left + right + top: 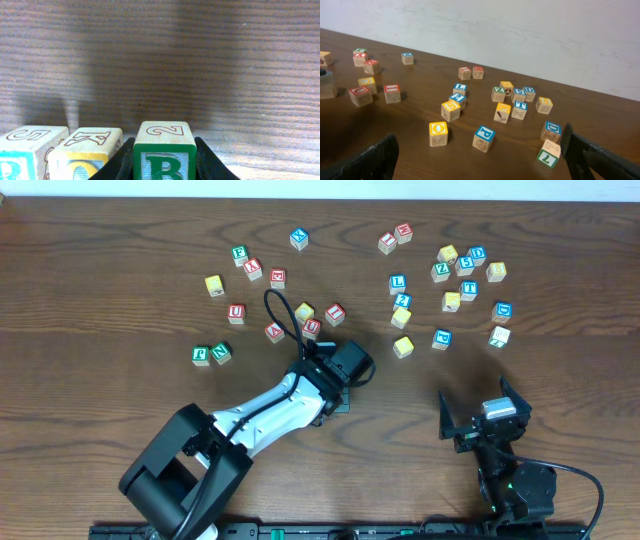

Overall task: Spell out ROBOT
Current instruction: 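Lower the B block onto the table beside the O block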

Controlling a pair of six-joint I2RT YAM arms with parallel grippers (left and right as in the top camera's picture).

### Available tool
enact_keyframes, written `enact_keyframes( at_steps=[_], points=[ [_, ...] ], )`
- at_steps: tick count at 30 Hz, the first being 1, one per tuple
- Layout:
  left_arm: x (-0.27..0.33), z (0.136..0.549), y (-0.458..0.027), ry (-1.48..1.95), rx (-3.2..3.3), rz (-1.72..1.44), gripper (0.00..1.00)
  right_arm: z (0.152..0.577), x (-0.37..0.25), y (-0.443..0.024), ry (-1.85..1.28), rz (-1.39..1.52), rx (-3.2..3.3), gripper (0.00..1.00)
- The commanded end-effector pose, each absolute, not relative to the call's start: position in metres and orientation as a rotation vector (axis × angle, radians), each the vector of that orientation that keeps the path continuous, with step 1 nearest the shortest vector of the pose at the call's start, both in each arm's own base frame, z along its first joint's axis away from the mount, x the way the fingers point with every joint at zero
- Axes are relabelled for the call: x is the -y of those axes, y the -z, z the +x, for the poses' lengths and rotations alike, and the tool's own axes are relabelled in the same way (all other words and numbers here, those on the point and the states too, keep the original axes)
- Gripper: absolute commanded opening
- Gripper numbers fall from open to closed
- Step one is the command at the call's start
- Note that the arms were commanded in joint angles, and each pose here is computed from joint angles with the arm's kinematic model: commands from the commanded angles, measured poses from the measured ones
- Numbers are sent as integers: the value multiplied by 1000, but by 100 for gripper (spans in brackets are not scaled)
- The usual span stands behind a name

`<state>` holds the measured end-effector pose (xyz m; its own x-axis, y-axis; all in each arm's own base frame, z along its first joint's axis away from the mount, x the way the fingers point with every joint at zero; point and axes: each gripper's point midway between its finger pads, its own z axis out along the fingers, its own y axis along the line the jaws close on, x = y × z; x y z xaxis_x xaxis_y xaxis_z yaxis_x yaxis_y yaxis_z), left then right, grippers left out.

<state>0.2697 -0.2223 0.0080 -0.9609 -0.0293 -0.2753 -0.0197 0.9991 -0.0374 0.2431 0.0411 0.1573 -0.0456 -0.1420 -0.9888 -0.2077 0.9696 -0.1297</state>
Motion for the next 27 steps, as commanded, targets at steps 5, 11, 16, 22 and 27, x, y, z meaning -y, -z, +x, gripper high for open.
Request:
enact_keyframes(
  at_steps=[5,11,16,22,27],
  points=[
    [226,251,-5,-76,-2805,35,7,243,-41,-157,-62,-263,-1623,99],
    [219,256,-5,-82,-2807,-9,8,243,-41,-157,-62,-263,-1623,99],
    [211,263,-5,-83,-2813,-54,7,243,-41,-157,-62,-263,-1623,99],
    [211,263,-5,-83,-2813,-54,8,243,-41,-157,-62,-263,-1623,99],
    [211,263,-5,-83,-2814,-54,8,243,-41,-157,-62,-263,-1623,99]
  ],
)
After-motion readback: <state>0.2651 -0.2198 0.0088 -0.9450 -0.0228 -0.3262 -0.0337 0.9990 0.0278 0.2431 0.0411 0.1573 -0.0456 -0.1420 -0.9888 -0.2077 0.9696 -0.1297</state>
